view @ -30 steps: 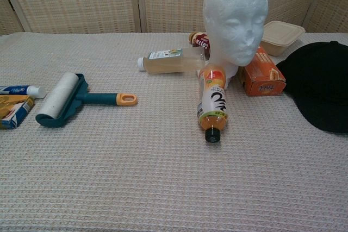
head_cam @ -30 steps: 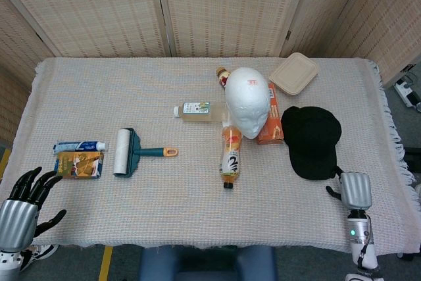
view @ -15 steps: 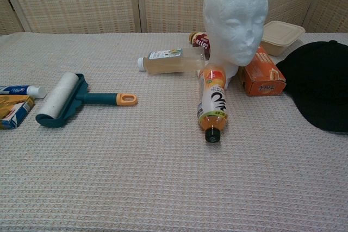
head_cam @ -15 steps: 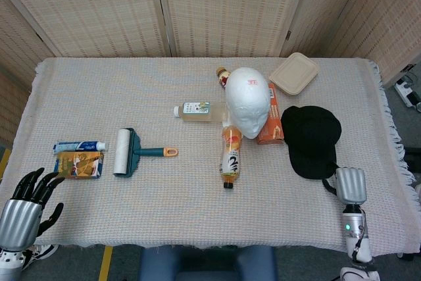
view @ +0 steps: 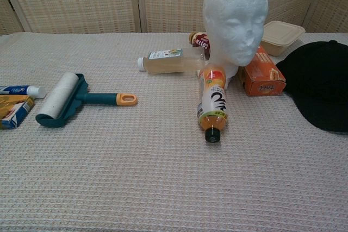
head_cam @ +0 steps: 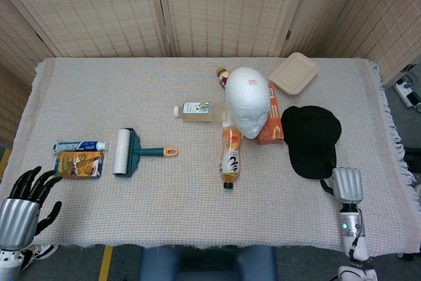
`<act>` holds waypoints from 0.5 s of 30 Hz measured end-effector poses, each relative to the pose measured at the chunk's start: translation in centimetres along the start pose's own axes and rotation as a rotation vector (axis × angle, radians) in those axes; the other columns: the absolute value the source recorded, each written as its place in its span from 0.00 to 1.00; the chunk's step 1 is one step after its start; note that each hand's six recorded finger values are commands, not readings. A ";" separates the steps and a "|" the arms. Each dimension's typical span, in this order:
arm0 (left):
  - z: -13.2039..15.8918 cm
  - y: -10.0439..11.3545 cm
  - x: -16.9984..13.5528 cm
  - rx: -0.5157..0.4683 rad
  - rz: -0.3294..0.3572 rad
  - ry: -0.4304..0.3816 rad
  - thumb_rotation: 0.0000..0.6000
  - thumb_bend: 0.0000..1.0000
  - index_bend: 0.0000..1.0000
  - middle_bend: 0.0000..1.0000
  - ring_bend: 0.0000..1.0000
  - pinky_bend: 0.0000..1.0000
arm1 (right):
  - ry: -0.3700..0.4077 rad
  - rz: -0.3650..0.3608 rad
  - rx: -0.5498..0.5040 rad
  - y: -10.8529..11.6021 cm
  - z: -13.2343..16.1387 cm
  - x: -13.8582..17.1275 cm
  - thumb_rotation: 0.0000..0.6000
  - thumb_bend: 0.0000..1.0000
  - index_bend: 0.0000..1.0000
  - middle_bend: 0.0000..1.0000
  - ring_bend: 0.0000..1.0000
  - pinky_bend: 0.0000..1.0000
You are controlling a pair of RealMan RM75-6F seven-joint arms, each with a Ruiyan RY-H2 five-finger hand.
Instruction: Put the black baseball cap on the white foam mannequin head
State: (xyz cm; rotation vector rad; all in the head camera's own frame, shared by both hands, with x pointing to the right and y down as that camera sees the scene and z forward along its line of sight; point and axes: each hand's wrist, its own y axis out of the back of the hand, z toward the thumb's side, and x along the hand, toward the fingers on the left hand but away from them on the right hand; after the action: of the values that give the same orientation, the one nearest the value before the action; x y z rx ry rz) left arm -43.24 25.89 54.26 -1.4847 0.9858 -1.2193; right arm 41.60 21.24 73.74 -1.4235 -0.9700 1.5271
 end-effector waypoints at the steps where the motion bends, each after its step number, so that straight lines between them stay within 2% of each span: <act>1: 0.0 0.0 0.0 0.000 0.001 0.000 1.00 0.40 0.29 0.25 0.14 0.20 | -0.001 -0.002 -0.002 0.0 0.1 -0.1 1.00 0.15 0.46 1.00 1.00 1.00; 11: -0.2 0.1 0.2 -0.009 0.018 0.009 1.00 0.39 0.30 0.26 0.14 0.20 | -0.007 -0.012 -0.017 0.0 1.0 -1.6 1.00 0.17 0.46 1.00 1.00 1.00; 15: -0.3 0.3 0.2 -0.015 0.032 0.015 1.00 0.39 0.30 0.26 0.14 0.20 | -0.006 -0.027 -0.030 0.2 1.2 -1.9 1.00 0.25 0.46 1.00 1.00 1.00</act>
State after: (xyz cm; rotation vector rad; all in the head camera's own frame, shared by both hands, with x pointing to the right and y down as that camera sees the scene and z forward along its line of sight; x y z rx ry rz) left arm -43.50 25.54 54.02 -1.4682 1.0273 -1.2037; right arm 40.41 19.35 74.32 -1.4218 -1.0155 1.5031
